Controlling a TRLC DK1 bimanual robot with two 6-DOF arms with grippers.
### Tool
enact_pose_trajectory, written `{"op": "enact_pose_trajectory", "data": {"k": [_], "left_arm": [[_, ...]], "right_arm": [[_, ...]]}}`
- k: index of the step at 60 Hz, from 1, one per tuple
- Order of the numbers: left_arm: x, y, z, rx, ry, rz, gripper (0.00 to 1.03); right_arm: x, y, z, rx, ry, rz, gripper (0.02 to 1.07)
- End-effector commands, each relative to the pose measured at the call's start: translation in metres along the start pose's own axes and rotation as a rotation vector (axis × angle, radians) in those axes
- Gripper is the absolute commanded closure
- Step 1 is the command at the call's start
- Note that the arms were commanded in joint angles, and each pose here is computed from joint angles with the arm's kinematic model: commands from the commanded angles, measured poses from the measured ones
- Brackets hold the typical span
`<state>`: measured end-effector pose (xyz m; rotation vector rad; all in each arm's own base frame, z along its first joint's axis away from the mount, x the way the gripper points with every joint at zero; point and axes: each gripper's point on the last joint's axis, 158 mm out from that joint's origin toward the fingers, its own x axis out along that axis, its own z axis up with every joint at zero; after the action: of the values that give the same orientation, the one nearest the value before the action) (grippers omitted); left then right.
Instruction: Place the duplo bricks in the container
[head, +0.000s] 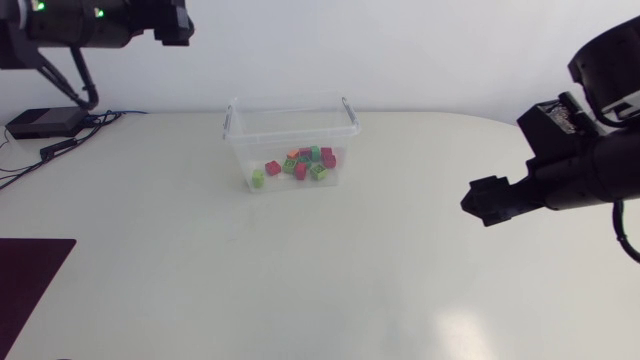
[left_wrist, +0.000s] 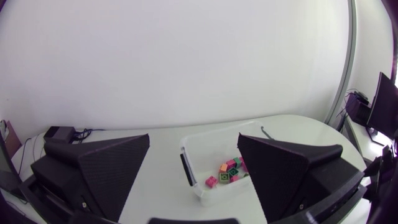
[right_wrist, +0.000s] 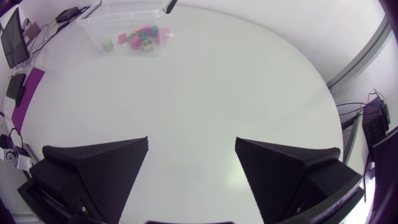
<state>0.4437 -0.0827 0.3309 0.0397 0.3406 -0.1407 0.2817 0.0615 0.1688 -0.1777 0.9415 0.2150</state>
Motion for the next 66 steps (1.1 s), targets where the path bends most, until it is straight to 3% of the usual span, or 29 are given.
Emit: {"op": "enact_pose_trajectory", "data": {"k": [1, 15, 41, 66], "left_arm": [[-0.017, 0.015, -0.019, 0.034, 0.000, 0.035, 0.04], [-0.067, 0.039, -0.050, 0.082, -0.067, 0.102, 0.04], [-0.140, 0.061, -0.106, 0.155, -0.214, 0.209, 0.04], [-0.171, 0.061, -0.151, 0.151, -0.338, 0.242, 0.04]], "right_arm": [[0.000, -0.012, -0.014, -0.009, 0.002, -0.036, 0.06], [-0.017, -0.048, -0.013, 0.014, -0.117, -0.135, 0.06], [-0.020, -0.069, -0.030, 0.011, -0.302, -0.245, 0.06], [-0.028, -0.072, -0.033, -0.002, -0.431, -0.291, 0.06]]}}
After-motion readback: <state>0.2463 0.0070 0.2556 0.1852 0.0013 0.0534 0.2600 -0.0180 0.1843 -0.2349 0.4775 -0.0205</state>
